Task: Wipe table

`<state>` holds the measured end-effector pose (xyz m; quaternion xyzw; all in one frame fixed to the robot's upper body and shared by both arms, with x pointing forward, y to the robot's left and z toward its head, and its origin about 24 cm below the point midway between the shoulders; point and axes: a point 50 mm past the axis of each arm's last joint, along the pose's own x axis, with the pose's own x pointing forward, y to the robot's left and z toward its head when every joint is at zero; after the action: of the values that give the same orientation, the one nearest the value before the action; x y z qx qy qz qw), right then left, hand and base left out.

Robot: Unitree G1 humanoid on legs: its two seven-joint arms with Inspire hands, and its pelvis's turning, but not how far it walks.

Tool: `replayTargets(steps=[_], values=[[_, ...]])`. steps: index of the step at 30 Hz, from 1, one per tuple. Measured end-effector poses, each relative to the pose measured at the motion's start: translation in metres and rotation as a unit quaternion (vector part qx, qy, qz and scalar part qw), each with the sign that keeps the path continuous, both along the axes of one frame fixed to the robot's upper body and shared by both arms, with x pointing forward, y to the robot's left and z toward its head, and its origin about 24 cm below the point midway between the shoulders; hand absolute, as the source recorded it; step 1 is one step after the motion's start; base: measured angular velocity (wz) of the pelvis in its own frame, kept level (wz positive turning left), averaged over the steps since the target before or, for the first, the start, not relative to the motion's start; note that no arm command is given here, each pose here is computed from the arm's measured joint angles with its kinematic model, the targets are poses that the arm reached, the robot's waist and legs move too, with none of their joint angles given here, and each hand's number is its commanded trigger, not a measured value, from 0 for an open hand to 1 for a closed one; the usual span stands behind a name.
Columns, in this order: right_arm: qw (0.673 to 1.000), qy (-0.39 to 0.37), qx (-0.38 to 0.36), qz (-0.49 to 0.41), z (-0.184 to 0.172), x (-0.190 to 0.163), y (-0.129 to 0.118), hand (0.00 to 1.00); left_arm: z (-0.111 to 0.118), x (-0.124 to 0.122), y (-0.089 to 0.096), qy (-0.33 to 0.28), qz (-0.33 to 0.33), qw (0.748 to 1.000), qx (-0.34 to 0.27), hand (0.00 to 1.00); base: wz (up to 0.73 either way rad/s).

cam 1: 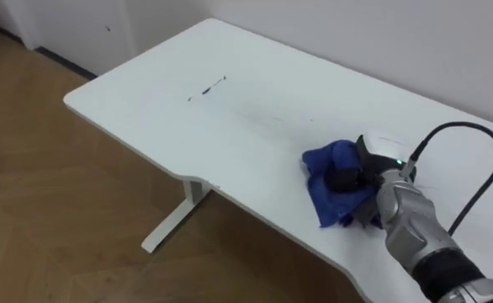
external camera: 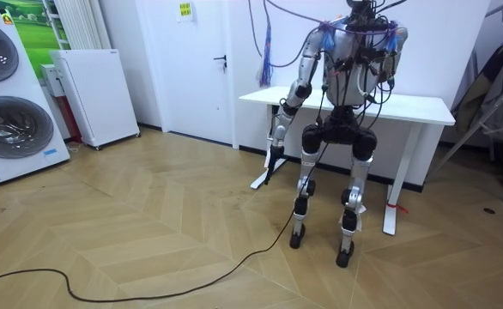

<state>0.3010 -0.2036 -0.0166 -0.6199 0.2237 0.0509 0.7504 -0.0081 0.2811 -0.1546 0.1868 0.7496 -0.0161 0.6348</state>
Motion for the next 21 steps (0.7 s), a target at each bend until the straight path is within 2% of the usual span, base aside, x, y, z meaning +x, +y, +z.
replayTargets(steps=[8, 11, 16, 21], values=[[0.999, 0.016, 0.024, -0.021, -0.007, -0.004, -0.013, 1.00, 0.002, -0.008, 0.003, 0.004, 0.018, 1.000, 0.003, 0.00, 0.09], [0.996, 0.021, 0.066, -0.053, -0.013, -0.008, -0.024, 1.00, 0.002, -0.010, 0.004, 0.005, 0.022, 1.000, 0.004, 0.00, 0.15], [0.981, -0.003, 0.128, -0.146, -0.029, -0.037, -0.059, 1.00, 0.003, -0.011, 0.006, 0.005, 0.032, 0.999, 0.008, 0.00, 0.06], [0.972, -0.031, 0.115, -0.203, -0.033, -0.064, -0.092, 1.00, 0.004, -0.009, 0.008, -0.006, 0.038, 0.999, 0.012, 0.00, -0.26]])
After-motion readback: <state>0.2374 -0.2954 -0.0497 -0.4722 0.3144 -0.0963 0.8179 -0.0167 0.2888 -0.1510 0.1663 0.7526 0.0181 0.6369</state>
